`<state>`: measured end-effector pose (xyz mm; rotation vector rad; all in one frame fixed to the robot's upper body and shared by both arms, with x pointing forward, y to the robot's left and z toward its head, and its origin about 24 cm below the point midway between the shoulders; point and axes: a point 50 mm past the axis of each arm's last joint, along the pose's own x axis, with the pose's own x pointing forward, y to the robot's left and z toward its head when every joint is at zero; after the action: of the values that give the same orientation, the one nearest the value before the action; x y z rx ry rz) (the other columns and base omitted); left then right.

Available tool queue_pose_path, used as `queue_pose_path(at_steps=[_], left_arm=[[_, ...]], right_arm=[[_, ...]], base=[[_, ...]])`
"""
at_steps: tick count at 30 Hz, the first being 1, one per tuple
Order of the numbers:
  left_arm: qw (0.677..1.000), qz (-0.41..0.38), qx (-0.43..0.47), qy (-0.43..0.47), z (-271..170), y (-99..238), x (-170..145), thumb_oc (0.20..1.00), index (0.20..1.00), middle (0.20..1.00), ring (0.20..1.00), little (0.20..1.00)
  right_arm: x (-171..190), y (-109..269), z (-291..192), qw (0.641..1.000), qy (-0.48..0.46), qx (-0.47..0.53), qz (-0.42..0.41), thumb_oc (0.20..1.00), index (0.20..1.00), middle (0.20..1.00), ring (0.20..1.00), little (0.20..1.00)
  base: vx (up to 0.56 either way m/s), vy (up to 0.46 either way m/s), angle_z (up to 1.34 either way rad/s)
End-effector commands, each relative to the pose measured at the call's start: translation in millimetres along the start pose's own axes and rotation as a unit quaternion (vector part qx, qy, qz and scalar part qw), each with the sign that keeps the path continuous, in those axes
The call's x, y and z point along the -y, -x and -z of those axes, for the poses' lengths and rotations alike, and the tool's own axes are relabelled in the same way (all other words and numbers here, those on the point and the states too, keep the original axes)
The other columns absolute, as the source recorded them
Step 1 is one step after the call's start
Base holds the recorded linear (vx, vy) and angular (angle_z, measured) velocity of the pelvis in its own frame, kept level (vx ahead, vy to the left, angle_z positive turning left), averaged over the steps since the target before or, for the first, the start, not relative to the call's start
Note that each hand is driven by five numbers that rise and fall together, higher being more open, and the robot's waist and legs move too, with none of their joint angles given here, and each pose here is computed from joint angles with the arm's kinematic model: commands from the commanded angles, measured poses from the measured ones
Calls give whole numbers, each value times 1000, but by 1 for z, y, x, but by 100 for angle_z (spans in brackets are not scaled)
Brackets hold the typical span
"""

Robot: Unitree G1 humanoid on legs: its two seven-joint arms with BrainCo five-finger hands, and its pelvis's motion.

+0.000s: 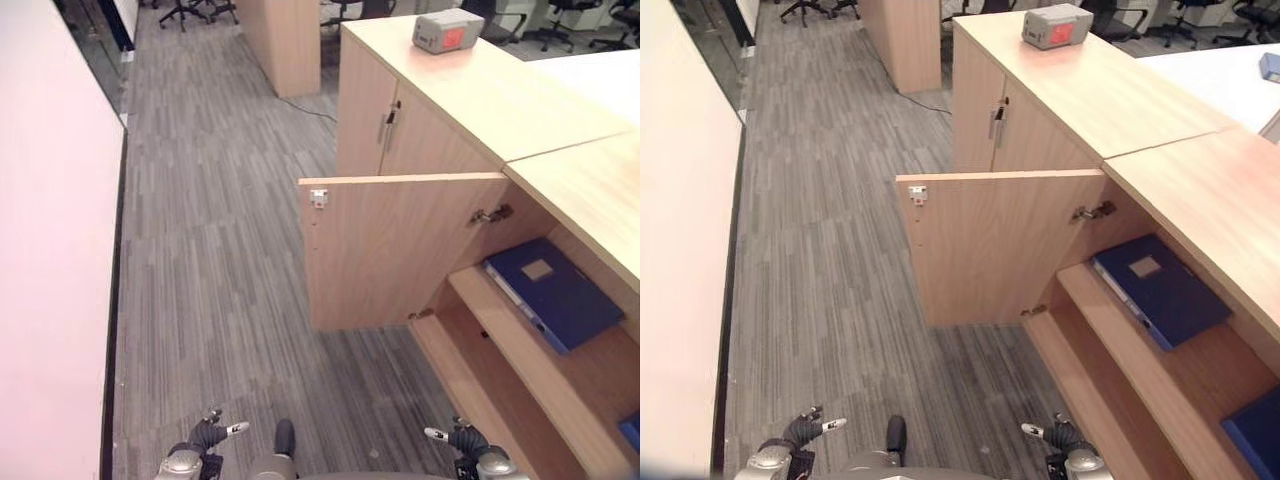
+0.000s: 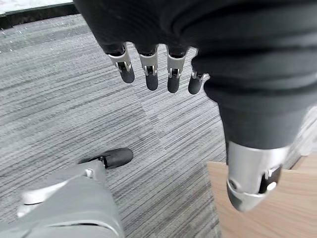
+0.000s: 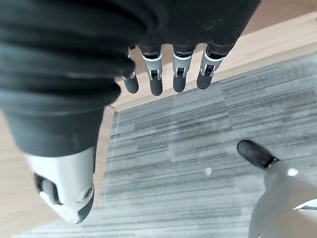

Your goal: Put the empty folder in the office cabinet

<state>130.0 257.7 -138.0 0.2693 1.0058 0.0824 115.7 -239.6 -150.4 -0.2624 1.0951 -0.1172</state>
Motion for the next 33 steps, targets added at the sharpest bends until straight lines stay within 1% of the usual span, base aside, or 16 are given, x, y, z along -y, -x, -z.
queue_pose_path(at_steps=[1,4,7,9,12,15,21,33], left_arm=[[999,-15,27,-15,-20,-4,-10,1000,1000,1000,1000,1000],[999,-20,31,5,-22,-5,-11,1000,1000,1000,1000,1000],[999,-21,29,2,-22,-5,-11,1000,1000,1000,1000,1000],[999,-15,33,-3,-26,-7,-7,1000,1000,1000,1000,1000],[1000,-13,21,-1,-20,-6,-2,1000,1000,1000,1000,1000],[1000,0,14,-7,-14,-6,6,1000,1000,1000,1000,1000],[1000,17,8,-10,-8,-4,19,1000,1000,1000,1000,1000],[999,20,31,2,-20,-5,23,1000,1000,1000,1000,1000]], right_arm=[[10,-4,-20,1000,3,23,14,1000,1000,1000,1000,1000],[5,-4,-16,1000,-6,16,7,1000,1000,1000,1000,1000],[5,-3,-10,1000,1,6,7,1000,1000,1000,1000,1000],[6,-2,-3,1000,0,-3,9,1000,1000,1000,1000,1000],[8,0,9,999,22,-24,10,1000,1000,1000,1000,1000],[12,2,18,998,37,-40,14,1000,1000,1000,1000,1000],[17,2,21,998,35,-46,24,1000,1000,1000,1000,1000],[9,1,13,998,54,-27,10,1000,1000,1000,1000,1000]], base=[[69,254,3],[54,165,15],[69,74,32],[24,-36,33],[70,-61,76],[84,-63,-16],[57,-60,8],[17,-32,-2]])
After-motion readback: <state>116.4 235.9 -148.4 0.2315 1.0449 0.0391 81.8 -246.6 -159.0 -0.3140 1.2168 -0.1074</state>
